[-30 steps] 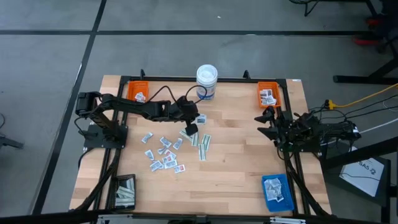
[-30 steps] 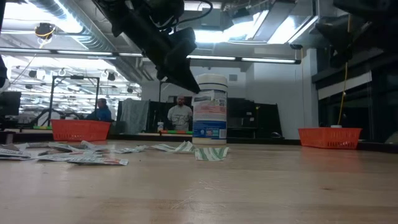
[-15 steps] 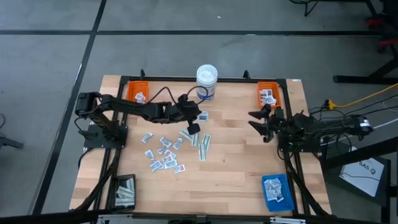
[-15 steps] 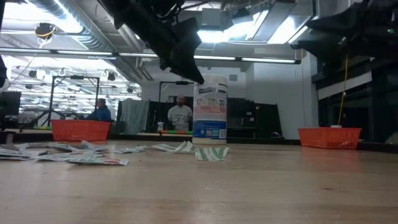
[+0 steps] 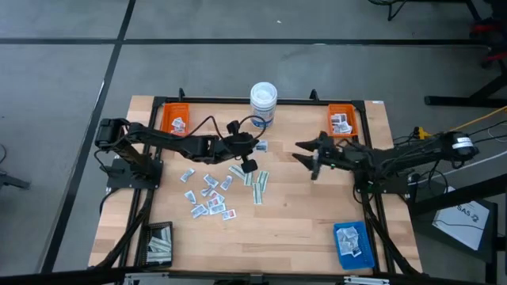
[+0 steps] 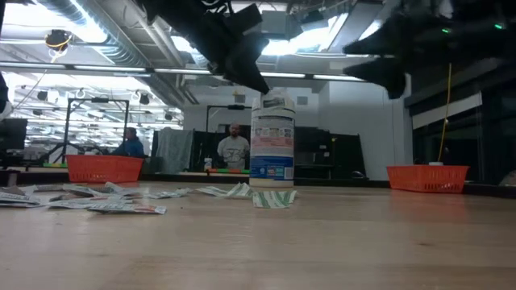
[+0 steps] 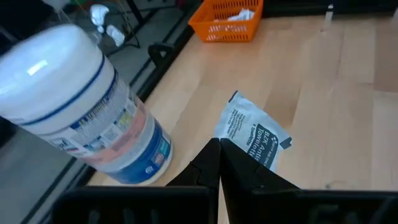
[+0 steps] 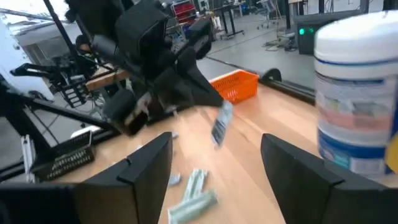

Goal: Pick & Place First Aid Supplies
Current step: Put the gray towelette pack into the right orange bin

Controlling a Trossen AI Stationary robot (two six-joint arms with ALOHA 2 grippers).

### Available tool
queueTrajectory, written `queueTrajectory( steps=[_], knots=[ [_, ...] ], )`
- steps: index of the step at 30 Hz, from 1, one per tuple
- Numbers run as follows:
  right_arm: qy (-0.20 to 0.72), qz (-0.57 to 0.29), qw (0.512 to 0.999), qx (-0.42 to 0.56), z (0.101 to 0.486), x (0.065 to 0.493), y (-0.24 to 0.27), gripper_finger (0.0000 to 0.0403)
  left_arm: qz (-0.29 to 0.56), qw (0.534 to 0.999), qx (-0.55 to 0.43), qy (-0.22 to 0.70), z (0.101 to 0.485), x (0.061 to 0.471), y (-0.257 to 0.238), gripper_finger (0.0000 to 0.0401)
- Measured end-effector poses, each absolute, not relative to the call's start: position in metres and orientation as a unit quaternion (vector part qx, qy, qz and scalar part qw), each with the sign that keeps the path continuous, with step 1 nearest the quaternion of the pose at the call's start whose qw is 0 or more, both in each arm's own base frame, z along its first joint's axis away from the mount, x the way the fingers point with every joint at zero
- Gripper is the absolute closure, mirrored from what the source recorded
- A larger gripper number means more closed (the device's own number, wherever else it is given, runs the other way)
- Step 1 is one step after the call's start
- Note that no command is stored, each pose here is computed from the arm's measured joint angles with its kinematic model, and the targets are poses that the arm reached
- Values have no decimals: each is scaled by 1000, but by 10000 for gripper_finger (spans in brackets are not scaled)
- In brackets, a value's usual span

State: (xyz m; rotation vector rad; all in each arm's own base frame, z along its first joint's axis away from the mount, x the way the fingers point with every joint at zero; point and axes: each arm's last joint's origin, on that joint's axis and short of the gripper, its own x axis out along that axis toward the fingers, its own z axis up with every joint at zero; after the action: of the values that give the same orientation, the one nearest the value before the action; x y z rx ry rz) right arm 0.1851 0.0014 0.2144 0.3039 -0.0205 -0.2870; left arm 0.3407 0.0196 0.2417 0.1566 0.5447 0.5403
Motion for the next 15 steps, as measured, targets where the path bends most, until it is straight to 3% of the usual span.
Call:
queueTrajectory(
  steps=[15],
  knots=[
    [78, -148, 971, 170, 212, 255, -22, 158, 264, 928, 134, 226, 251, 345, -3, 399]
  ],
)
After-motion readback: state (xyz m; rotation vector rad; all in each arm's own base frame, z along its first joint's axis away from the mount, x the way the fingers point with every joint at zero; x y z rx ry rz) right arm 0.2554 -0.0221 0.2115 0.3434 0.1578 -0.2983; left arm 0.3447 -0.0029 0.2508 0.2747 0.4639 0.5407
